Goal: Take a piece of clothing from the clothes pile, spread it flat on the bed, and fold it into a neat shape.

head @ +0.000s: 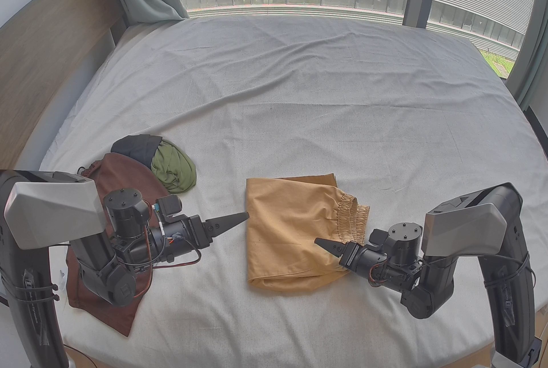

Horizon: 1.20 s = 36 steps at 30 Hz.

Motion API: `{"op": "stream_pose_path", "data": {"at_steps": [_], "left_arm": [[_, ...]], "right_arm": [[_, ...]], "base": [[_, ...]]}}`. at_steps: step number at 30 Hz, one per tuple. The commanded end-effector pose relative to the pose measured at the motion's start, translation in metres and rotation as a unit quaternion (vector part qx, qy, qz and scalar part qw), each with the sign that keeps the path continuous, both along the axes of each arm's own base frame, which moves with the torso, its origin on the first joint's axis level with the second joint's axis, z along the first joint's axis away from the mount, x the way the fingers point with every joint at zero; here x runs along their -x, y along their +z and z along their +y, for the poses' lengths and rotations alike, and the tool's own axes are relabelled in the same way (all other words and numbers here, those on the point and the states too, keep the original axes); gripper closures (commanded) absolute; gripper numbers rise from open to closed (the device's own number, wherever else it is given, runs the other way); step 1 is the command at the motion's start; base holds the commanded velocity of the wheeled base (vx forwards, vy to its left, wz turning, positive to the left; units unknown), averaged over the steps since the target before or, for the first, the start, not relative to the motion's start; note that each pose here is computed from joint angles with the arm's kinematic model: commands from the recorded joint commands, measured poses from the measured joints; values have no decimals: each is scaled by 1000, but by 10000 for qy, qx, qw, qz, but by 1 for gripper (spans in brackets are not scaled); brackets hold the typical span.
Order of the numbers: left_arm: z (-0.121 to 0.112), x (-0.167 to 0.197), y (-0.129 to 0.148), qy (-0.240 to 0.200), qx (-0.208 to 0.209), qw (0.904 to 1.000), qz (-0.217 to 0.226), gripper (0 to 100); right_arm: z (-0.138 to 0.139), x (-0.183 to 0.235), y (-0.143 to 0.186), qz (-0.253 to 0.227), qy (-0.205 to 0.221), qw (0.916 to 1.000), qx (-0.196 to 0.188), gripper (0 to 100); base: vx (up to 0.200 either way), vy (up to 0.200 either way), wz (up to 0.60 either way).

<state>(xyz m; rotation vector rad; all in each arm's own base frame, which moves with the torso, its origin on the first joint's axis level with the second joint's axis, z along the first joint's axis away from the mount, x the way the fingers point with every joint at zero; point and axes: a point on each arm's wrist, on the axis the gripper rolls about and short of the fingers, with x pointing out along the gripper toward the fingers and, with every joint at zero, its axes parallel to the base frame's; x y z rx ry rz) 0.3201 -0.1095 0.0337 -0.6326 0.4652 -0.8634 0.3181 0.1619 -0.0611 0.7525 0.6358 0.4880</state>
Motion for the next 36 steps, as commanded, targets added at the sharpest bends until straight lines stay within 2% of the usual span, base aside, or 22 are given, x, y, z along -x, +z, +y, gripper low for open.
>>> {"op": "stream_pose_path", "data": {"at_steps": [1, 3, 4, 23, 27, 31, 36], "left_arm": [[0, 0, 0, 2, 0, 10000, 8, 0], [0, 0, 0, 2, 0, 10000, 8, 0], [1, 0, 0, 10, 0, 10000, 8, 0], [6, 0, 1, 75, -56, 9999, -80, 0], [8, 2, -2, 42, -463, 9975, -523, 0], [14, 2, -4, 14, -948, 9895, -1093, 0], [20, 2, -2, 176, -1251, 9821, -1397, 0]], "right_arm": [[0, 1, -4, 65, 0, 10000, 28, 0], [0, 1, -4, 61, 3, 10000, 34, 0], [-1, 1, -4, 68, 3, 10000, 37, 100], [3, 2, 4, -44, 49, 10000, -15, 100], [11, 4, 33, -366, 161, 9990, -188, 100], [19, 10, 53, -586, 293, 9974, -302, 100], [22, 13, 71, -802, 371, 9952, -420, 100]], "base": [[0, 0, 0], [0, 0, 0], [0, 0, 0], [0, 0, 0], [0, 0, 0], [0, 0, 0], [0, 0, 0]]}}
